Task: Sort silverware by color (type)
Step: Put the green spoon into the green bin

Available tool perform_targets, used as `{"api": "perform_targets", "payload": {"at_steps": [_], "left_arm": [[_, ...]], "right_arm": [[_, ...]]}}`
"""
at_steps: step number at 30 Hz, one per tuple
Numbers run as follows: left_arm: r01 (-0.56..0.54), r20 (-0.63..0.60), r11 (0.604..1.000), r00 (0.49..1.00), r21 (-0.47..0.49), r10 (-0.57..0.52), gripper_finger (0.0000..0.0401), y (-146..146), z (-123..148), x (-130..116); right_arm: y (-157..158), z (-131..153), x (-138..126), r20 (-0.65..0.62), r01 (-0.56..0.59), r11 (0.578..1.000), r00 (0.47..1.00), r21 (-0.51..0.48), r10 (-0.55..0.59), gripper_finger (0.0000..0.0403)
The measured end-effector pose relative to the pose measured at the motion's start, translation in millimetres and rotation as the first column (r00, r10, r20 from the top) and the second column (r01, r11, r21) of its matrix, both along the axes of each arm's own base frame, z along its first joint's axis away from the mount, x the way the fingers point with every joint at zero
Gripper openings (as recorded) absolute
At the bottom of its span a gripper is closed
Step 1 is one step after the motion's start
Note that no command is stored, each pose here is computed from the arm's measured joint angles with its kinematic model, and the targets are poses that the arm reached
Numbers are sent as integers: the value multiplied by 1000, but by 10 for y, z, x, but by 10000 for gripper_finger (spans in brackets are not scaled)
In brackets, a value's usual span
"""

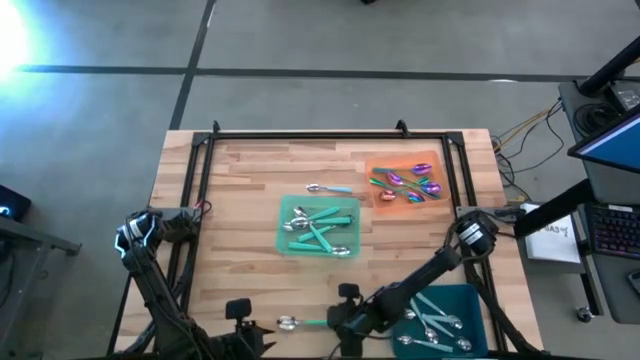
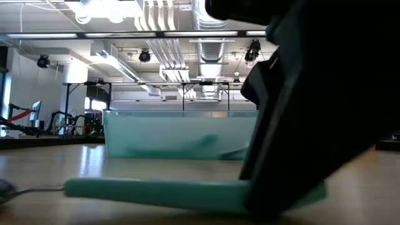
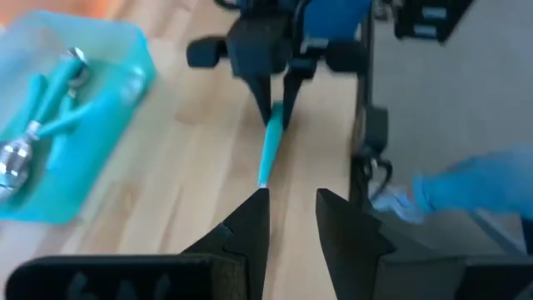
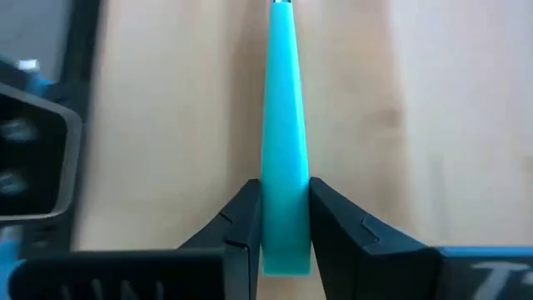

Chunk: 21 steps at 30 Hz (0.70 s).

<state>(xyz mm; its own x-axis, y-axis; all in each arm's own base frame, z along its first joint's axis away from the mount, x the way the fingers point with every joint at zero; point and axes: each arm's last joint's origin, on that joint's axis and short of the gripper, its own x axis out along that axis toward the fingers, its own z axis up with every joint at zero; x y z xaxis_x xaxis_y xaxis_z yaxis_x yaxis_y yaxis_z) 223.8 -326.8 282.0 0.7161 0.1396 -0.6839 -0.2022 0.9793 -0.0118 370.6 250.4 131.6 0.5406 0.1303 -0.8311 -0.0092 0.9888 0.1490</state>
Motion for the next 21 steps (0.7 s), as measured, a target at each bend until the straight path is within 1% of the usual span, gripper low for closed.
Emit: {"api": "perform_targets", "payload": {"at_steps": [4,7,10,12,14,18,21], "left_arm": [[-12,35,1000,999,22,12,84,-2,6,-10],[-10,40,1000,999,25,9,84,-16,-2,-34],[-16,44,1000,999,26,15,84,-46,-44,-51],[-24,49,999,999,44,22,84,-82,-122,-36],[-42,69,996,997,75,36,84,-116,-217,-11],[-99,178,982,982,161,70,84,-174,-380,46],[-162,303,958,949,238,85,84,-219,-480,97]], "right_arm": [[-146,123,33,12,41,999,999,-33,-41,67],[-271,322,24,53,103,991,994,-90,-98,67],[-373,551,5,130,175,975,979,-140,-157,67],[-408,716,-18,196,203,965,966,-167,-170,67],[-427,893,-30,275,227,959,945,-169,-176,67],[-385,1181,-71,408,233,960,900,-157,-152,67],[-294,1306,-97,478,188,969,874,-158,-91,67]]}}
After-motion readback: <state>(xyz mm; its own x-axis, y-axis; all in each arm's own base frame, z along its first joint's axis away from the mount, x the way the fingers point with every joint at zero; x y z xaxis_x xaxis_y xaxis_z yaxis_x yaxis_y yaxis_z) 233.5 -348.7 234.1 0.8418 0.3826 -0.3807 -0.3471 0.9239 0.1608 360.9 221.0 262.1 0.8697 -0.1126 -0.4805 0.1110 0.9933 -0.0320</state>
